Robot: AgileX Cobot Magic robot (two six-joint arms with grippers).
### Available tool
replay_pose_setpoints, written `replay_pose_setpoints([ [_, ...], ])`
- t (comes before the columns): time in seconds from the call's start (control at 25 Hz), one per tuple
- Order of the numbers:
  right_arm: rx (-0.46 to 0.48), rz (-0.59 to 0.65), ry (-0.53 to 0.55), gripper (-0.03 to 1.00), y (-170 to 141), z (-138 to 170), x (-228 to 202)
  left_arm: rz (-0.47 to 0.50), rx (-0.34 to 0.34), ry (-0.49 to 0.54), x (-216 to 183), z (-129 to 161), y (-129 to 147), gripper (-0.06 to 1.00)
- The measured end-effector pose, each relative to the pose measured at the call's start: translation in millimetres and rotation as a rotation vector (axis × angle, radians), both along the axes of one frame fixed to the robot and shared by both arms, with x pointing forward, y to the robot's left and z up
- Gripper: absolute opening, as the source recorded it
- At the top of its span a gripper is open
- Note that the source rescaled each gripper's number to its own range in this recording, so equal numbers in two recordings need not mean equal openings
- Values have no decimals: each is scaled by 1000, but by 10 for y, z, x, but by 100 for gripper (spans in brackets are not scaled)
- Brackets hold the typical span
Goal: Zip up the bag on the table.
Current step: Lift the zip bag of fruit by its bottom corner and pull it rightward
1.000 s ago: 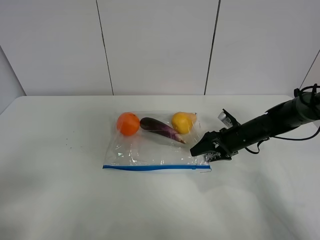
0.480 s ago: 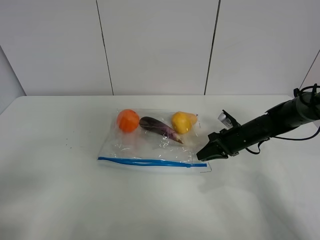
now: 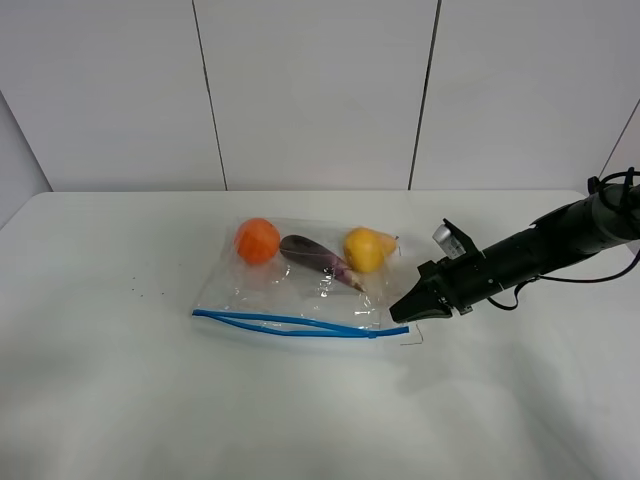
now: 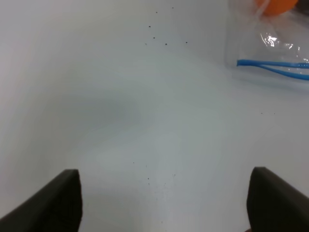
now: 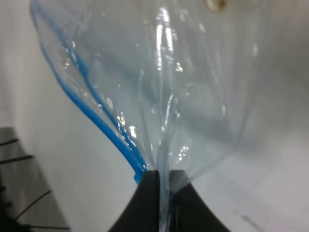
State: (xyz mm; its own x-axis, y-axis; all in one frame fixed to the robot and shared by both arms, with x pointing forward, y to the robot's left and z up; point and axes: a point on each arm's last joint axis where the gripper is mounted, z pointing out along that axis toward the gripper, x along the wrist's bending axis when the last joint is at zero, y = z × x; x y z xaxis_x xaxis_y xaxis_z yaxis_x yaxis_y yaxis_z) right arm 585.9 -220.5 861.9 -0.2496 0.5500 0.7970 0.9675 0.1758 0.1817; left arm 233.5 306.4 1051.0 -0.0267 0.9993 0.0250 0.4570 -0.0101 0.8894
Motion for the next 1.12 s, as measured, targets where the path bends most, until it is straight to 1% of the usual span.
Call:
replay_pose_setpoints([
  [0.2, 80, 17, 45, 0, 38, 64, -35, 0, 0, 0, 0, 0, 0, 94],
  [0.52, 147, -67, 96, 0, 69, 118, 8, 0, 0, 0, 0, 0, 0, 94],
  [0.76, 171, -116, 129, 0, 79, 154, 32, 0, 0, 0, 0, 0, 0, 94],
  [0.96, 181, -128, 97, 0, 81, 295, 47, 0, 0, 0, 0, 0, 0, 94],
  [1.12, 188, -140, 97, 0, 83, 325, 63, 0, 0, 0, 0, 0, 0, 94],
])
